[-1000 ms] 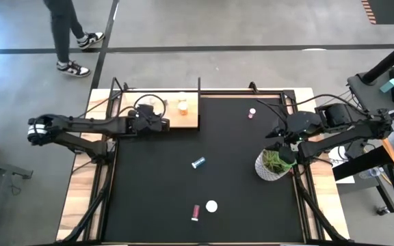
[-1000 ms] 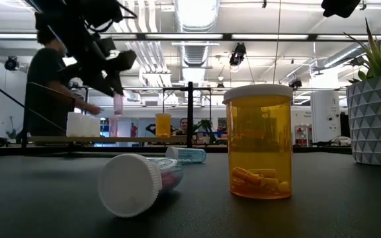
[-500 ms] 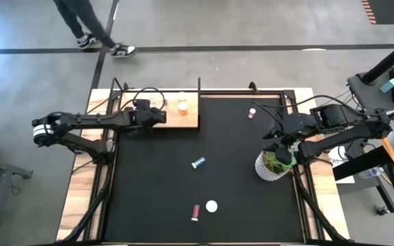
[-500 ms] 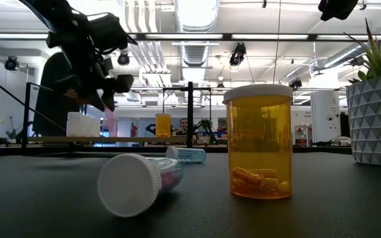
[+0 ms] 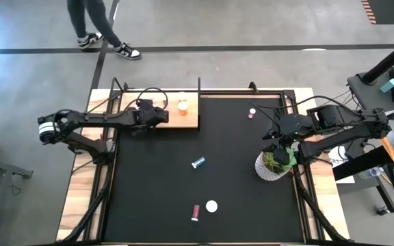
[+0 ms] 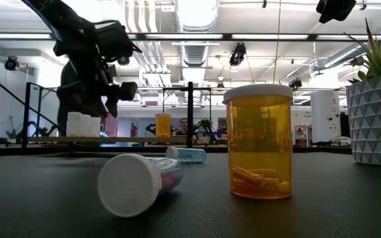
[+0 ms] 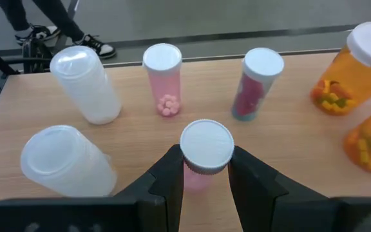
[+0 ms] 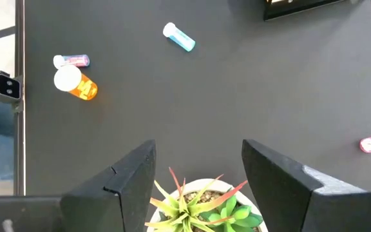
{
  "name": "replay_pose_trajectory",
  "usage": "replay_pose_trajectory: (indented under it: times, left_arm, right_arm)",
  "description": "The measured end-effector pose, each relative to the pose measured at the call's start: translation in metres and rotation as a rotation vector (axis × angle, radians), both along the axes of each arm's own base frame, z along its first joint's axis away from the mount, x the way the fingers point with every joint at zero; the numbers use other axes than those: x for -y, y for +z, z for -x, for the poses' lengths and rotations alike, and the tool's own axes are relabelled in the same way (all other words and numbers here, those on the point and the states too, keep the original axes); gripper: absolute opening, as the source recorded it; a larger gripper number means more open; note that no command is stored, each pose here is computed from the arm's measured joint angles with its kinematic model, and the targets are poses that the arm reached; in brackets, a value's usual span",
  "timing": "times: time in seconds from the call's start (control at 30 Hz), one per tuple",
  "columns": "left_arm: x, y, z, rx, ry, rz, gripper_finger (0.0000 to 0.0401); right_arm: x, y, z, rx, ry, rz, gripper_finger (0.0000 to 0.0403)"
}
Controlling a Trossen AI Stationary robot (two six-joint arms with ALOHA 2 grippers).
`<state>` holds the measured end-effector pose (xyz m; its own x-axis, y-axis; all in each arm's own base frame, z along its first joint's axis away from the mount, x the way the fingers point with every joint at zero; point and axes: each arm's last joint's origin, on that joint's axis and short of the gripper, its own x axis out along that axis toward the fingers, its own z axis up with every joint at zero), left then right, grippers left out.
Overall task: Pick and place medicine bottles onto shelf by color
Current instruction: Put the bottom pink pill bottle into the shelf
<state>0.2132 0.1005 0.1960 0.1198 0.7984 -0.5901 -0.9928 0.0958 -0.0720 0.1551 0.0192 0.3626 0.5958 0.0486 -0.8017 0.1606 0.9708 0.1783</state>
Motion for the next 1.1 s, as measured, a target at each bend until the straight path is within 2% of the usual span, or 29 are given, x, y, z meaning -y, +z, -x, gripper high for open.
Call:
replay_pose_trajectory:
  times: [0.47, 0.77, 1.1]
  left_arm:
    - [0.0, 0.0, -0.002, 0.016, -0.007, 0.005, 0.0089]
    - [0.001, 0.01, -0.001, 0.072, -0.03, 0.02, 0.0089]
    - [0.001, 0.009, -0.001, 0.029, -0.064, 0.019, 0.0089]
  right_arm:
    - [-0.001, -0.003, -0.005, -0.02, 0.0, 0.003, 0.0219]
    - [-0.001, -0.004, -0.008, -0.031, 0.0, 0.004, 0.0219]
    - [-0.001, -0.007, -0.009, -0.066, 0.0, 0.008, 0.0219]
